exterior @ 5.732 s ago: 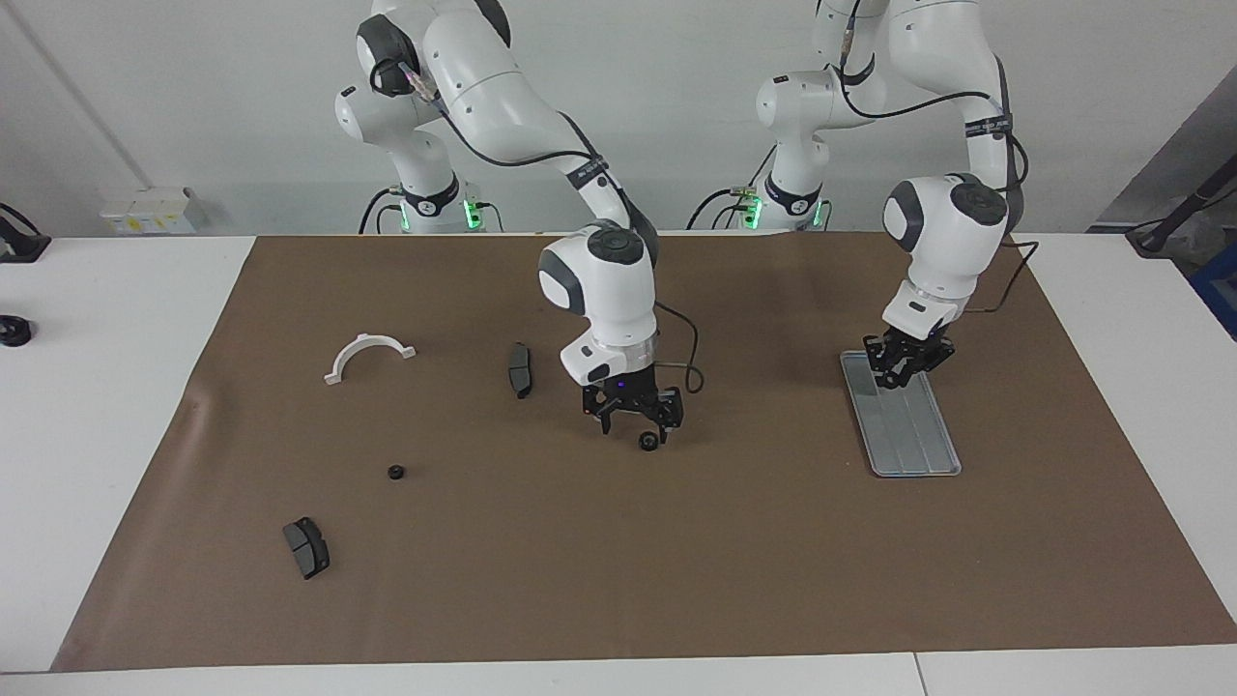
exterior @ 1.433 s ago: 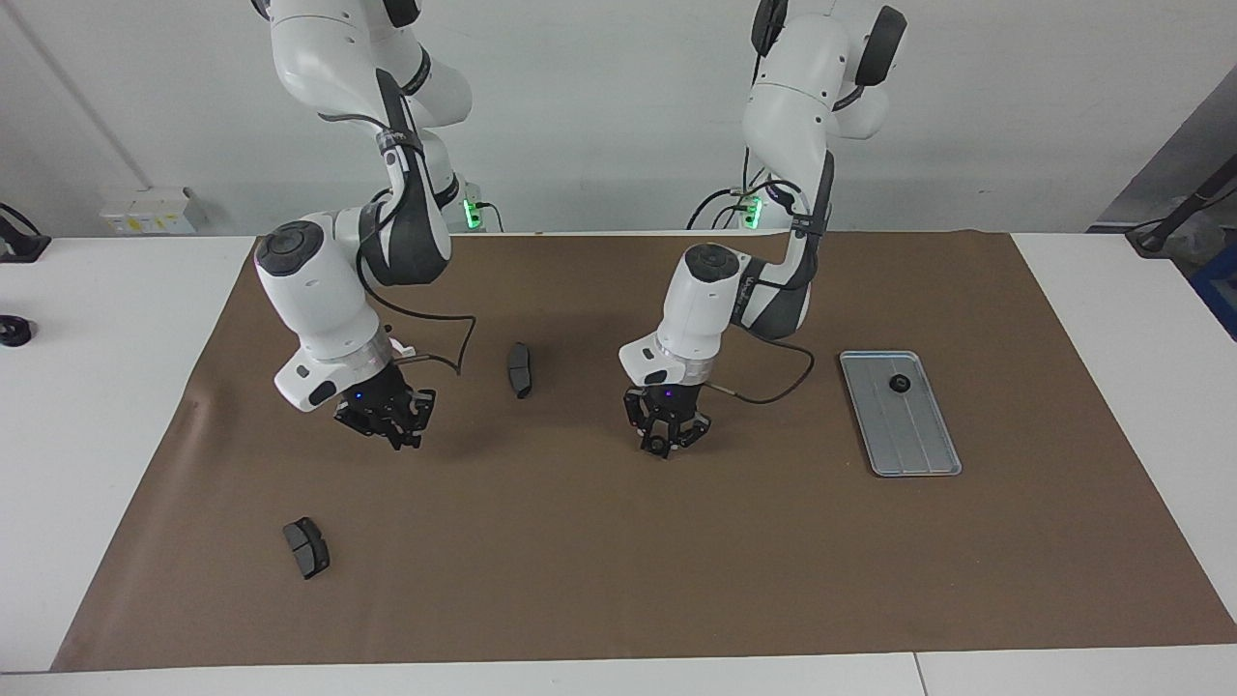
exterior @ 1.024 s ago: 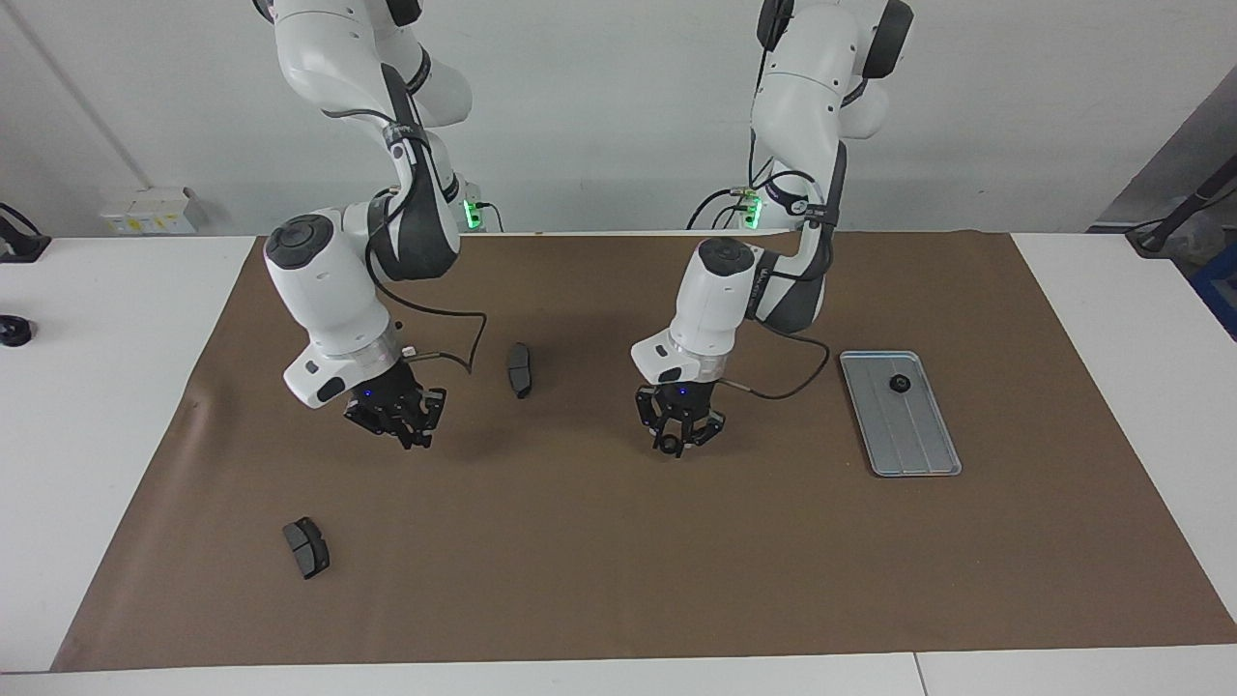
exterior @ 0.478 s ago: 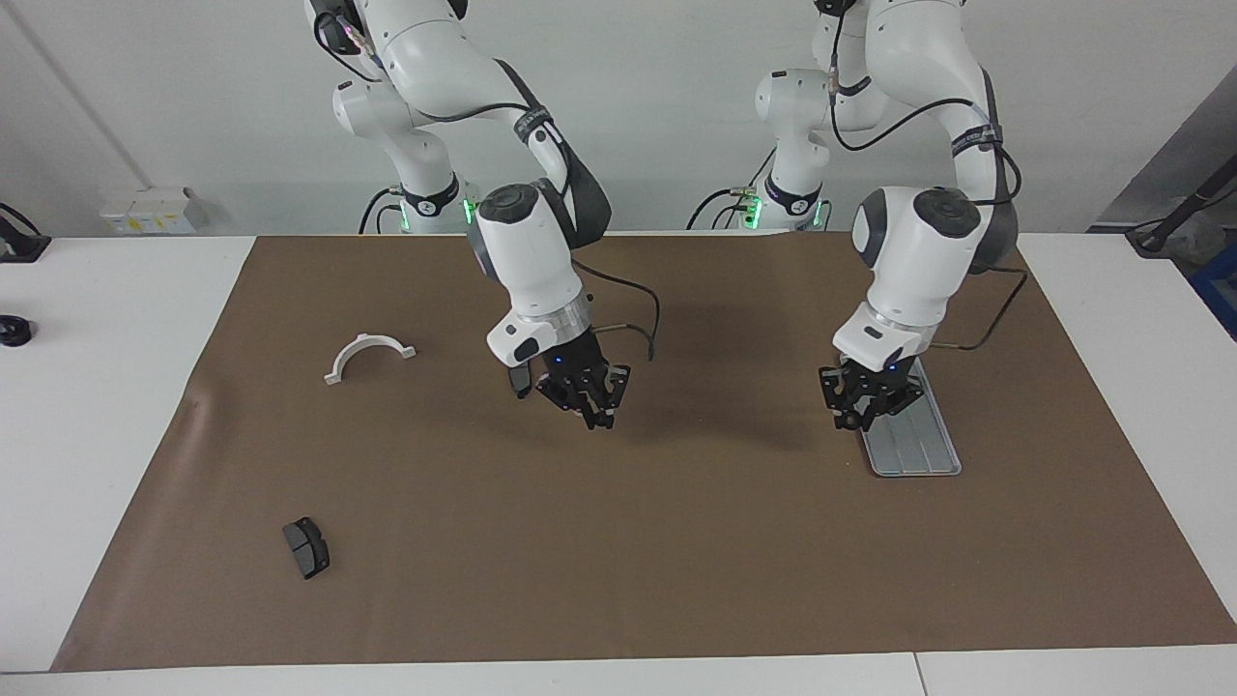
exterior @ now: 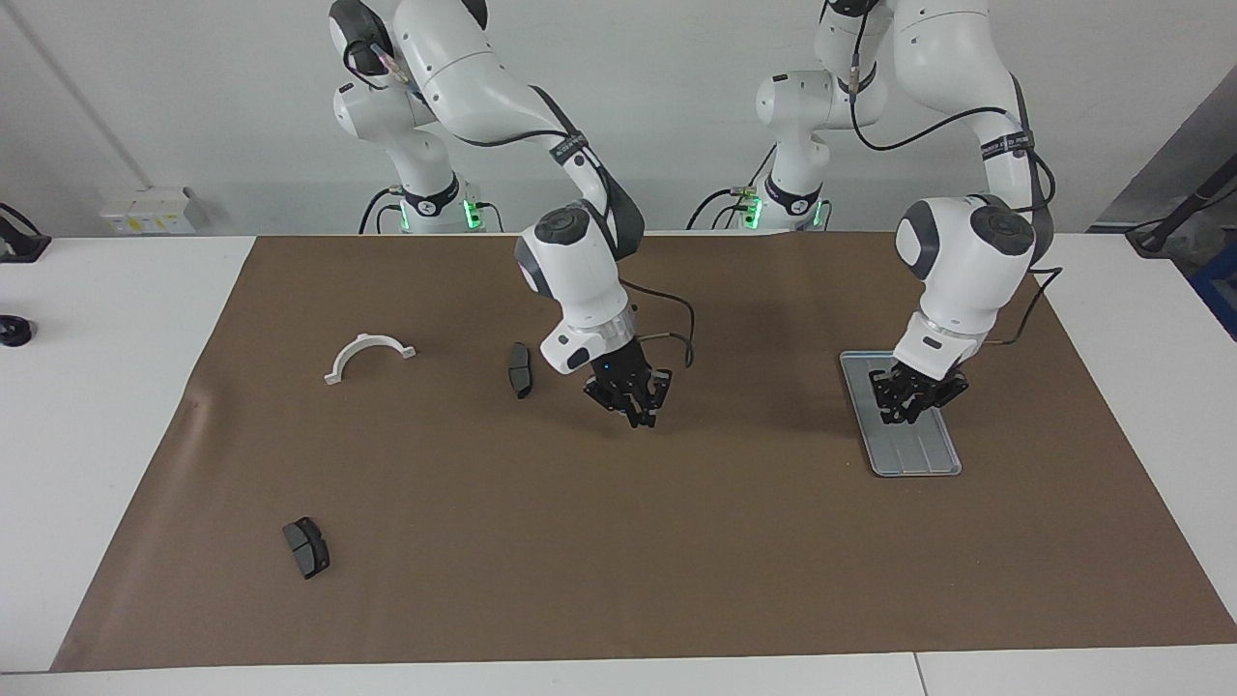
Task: Pick bearing gear from pile to tray
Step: 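Carry the second bearing to the tray and release it with the left gripper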
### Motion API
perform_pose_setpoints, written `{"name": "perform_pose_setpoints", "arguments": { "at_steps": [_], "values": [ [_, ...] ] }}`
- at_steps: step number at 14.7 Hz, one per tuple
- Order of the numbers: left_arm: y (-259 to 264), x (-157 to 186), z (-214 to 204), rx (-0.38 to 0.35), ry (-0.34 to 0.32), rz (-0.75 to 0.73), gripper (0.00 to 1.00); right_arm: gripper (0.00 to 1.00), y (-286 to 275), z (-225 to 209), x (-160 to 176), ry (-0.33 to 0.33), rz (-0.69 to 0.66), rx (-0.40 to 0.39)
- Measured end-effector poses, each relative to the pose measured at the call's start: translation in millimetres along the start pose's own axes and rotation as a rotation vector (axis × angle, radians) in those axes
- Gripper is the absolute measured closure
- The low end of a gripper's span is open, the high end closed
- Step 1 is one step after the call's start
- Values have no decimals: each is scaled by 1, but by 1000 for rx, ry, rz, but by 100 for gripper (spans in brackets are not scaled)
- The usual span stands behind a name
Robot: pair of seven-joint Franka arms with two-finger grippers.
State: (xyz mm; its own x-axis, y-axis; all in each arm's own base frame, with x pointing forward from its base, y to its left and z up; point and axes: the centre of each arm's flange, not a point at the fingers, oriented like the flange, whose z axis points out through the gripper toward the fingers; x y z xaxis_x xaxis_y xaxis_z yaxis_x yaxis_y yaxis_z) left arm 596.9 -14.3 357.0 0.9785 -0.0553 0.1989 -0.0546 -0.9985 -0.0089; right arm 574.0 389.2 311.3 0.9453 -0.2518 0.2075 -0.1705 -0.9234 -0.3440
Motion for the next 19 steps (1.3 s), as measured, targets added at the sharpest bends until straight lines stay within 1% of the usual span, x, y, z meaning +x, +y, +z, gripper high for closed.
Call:
{"name": "perform_pose_setpoints", "arguments": {
  "at_steps": [1,2,3,5,6,7,8,10,11,12,13,15,17,19],
  "values": [
    [-4,-7,9,2,18,-8,65,70,1,2,0,3,-3,-6],
    [-8,-14,19,3,30,-14,65,60,1,2,1,6,-6,-8],
    [-9,-21,27,4,34,-17,65,48,2,2,1,7,-6,-9],
    [-7,-26,33,2,33,-14,65,27,3,1,2,9,-5,-11],
    [-5,-26,32,1,34,-10,61,15,5,1,5,13,-2,-13],
    [-3,-25,32,-1,36,-6,61,5,9,-2,12,25,3,-17],
    [0,-24,30,-2,40,-3,54,0,15,-9,25,48,12,-21],
    [5,-18,24,-5,58,7,32,0,32,-37,56,85,47,-39],
    [12,-12,17,-8,70,19,19,0,44,-56,73,96,68,-52],
    [22,-4,9,-13,74,36,8,0,58,-75,88,101,83,-69],
    [35,5,-3,-18,67,56,0,0,74,-95,103,101,87,-92],
    [70,24,-31,-30,54,111,0,0,112,-129,128,73,70,-150],
    [113,36,-55,-47,74,173,0,0,151,-154,144,21,45,-207],
    [158,38,-65,-67,95,228,0,0,181,-175,152,-35,33,-250]
  ]
}}
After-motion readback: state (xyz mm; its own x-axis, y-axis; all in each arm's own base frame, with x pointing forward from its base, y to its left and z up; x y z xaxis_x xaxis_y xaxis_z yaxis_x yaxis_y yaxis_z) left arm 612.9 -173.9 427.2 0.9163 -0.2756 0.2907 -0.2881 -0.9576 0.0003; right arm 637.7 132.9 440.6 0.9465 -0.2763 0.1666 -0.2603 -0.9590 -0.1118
